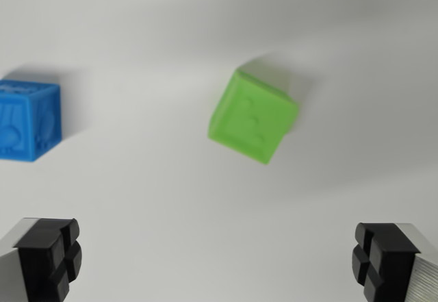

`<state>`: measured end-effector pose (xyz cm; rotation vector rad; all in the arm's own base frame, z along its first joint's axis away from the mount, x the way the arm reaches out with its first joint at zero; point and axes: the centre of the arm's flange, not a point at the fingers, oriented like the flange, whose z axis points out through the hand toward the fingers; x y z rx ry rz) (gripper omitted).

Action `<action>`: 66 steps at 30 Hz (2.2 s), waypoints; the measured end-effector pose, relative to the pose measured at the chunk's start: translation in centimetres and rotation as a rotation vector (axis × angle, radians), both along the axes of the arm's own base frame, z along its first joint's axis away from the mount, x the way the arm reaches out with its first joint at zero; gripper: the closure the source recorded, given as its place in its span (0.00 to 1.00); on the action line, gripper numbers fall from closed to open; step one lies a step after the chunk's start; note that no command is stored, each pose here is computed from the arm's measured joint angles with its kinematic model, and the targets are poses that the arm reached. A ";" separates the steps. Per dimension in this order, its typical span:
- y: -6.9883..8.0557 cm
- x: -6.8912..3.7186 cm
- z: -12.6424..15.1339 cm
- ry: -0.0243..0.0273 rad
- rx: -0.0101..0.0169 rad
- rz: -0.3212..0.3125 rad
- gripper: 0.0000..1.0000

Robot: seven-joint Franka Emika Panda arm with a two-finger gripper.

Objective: Stack cube

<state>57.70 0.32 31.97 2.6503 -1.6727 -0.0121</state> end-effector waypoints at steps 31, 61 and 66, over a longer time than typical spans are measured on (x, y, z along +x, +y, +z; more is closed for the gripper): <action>-1.7 -1.4 -12.2 -0.0064 -0.0018 -0.382 0.00; -1.8 -1.6 -20.5 -0.0073 -0.0044 -0.402 1.00; -1.8 -1.5 -20.5 -0.0077 -0.0042 -0.402 1.00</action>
